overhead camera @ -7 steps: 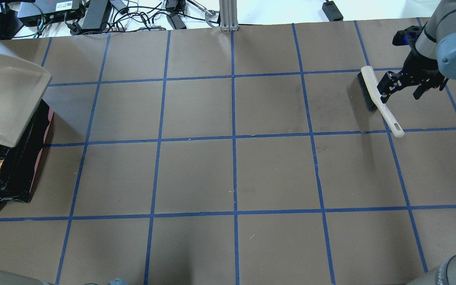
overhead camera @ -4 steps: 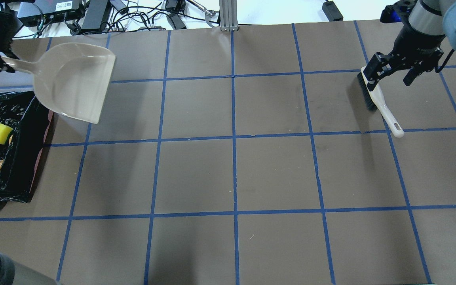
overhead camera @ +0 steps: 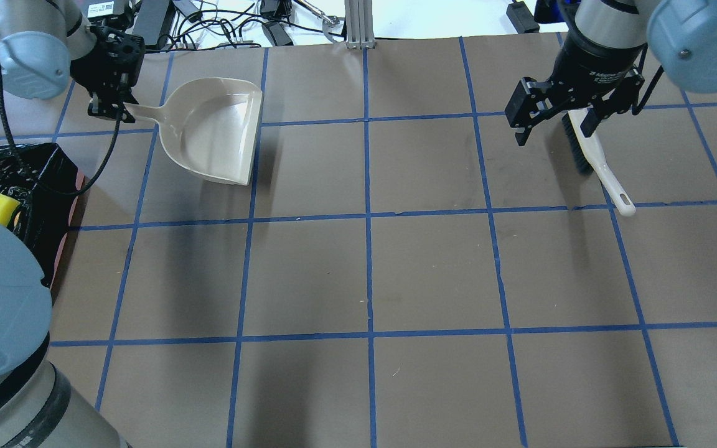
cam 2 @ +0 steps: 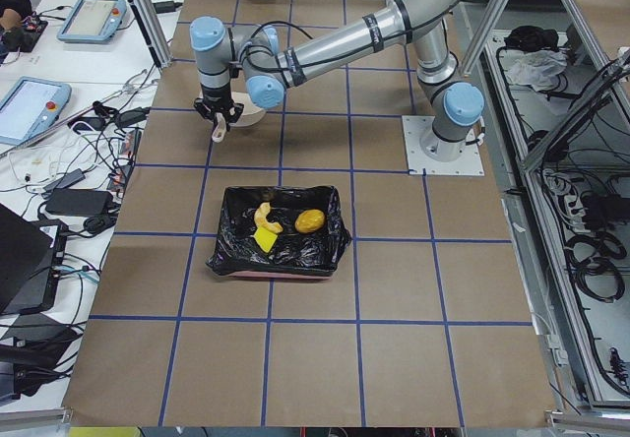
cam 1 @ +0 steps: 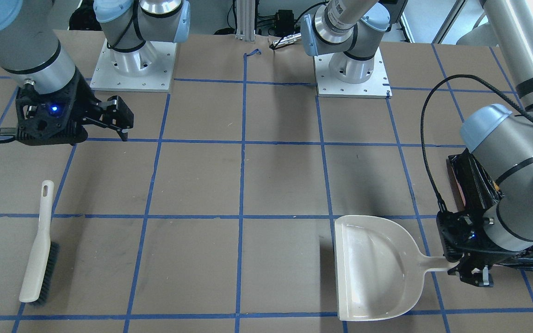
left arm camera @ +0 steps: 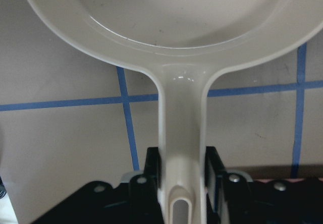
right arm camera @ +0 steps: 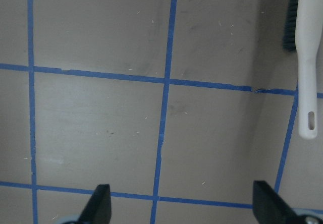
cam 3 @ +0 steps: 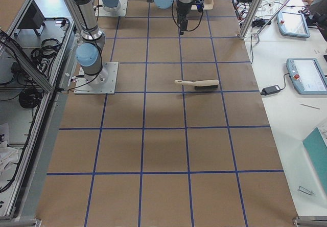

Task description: Sweep and dump trash into bin

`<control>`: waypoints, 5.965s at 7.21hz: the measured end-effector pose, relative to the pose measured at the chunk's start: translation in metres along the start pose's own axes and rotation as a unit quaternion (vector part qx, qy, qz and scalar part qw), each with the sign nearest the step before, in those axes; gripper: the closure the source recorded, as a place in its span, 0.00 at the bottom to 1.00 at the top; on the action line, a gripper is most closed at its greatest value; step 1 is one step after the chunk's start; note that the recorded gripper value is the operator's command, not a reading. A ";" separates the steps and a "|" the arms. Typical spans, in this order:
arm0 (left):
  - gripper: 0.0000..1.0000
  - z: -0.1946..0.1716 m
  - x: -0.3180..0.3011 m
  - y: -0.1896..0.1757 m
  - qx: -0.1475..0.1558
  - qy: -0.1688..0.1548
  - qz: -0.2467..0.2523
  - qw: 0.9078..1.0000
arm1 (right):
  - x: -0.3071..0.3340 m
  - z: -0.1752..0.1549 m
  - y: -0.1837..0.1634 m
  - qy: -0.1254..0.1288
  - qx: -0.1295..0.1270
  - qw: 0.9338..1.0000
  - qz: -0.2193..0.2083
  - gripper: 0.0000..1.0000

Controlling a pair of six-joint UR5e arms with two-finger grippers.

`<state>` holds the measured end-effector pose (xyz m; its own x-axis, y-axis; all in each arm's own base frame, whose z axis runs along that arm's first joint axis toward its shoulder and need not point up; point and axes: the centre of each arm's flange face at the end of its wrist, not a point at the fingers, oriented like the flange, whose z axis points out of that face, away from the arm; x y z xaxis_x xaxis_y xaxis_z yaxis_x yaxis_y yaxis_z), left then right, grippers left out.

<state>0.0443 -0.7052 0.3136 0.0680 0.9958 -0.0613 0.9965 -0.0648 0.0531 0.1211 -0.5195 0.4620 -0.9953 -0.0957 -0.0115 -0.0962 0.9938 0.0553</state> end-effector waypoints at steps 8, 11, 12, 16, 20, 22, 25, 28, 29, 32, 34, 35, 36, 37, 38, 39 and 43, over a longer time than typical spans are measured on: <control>1.00 0.062 -0.010 -0.027 0.017 0.045 -0.009 0.999 | -0.026 -0.063 0.067 0.004 0.040 0.999 0.007 0.00; 1.00 0.063 -0.008 -0.032 0.018 0.047 -0.020 0.999 | -0.023 -0.072 0.079 0.010 0.063 0.998 0.005 0.00; 1.00 0.063 -0.007 -0.032 0.017 0.048 -0.022 0.998 | -0.023 -0.071 0.078 0.008 0.064 0.998 0.005 0.00; 0.97 0.066 0.002 -0.035 0.015 0.056 -0.047 0.997 | -0.010 -0.053 0.054 0.005 0.045 0.999 0.015 0.00; 1.00 0.064 0.003 -0.036 0.019 0.055 -0.051 0.997 | -0.008 -0.056 0.056 0.009 0.046 0.999 0.015 0.00; 1.00 0.063 0.003 -0.038 0.021 0.054 -0.035 0.998 | -0.009 -0.054 0.055 0.005 0.043 0.999 0.016 0.00; 0.71 0.065 0.003 -0.038 0.023 0.054 -0.023 0.998 | -0.008 -0.053 0.056 0.006 0.039 0.999 0.015 0.00; 0.00 0.073 0.002 -0.037 0.026 0.056 -0.029 0.998 | -0.008 -0.049 0.055 0.004 0.034 0.999 0.016 0.00; 0.00 0.071 0.002 -0.037 0.025 0.055 -0.030 0.998 | -0.008 -0.049 0.055 0.004 0.034 0.999 0.016 0.00; 0.00 0.017 0.008 -0.038 0.019 0.043 -0.039 0.998 | -0.009 -0.048 0.055 0.003 0.032 0.999 0.016 0.00; 0.00 -0.053 0.020 -0.059 0.018 0.038 -0.054 0.998 | -0.009 -0.048 0.055 0.003 0.032 0.999 0.016 0.00; 0.00 -0.095 0.034 -0.073 0.017 0.043 -0.070 0.996 | -0.009 -0.047 0.055 0.003 0.032 0.999 0.016 0.00; 0.00 -0.129 0.052 -0.084 0.017 0.053 -0.095 0.994 | -0.009 -0.047 0.054 0.003 0.032 0.999 0.017 0.00; 0.00 -0.153 0.072 -0.098 0.017 0.069 -0.141 0.987 | -0.009 -0.047 0.054 0.003 0.031 0.999 0.017 0.00; 0.00 -0.173 0.094 -0.119 0.011 0.088 -0.202 0.975 | -0.009 -0.047 0.054 0.003 0.031 0.999 0.017 0.00; 0.00 -0.193 0.115 -0.136 0.000 0.094 -0.271 0.958 | -0.009 -0.047 0.054 0.002 0.031 0.999 0.017 0.00; 0.09 -0.228 0.161 -0.153 -0.014 0.039 -0.603 0.797 | -0.009 -0.046 0.054 0.002 0.031 0.999 0.017 0.00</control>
<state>-0.1081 -0.5200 0.5231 -0.9422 0.3344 -0.0220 0.3339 0.9423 0.0244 0.1241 -0.4679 0.5115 -0.9980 -0.0624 -0.0058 -0.0624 0.9980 -0.0055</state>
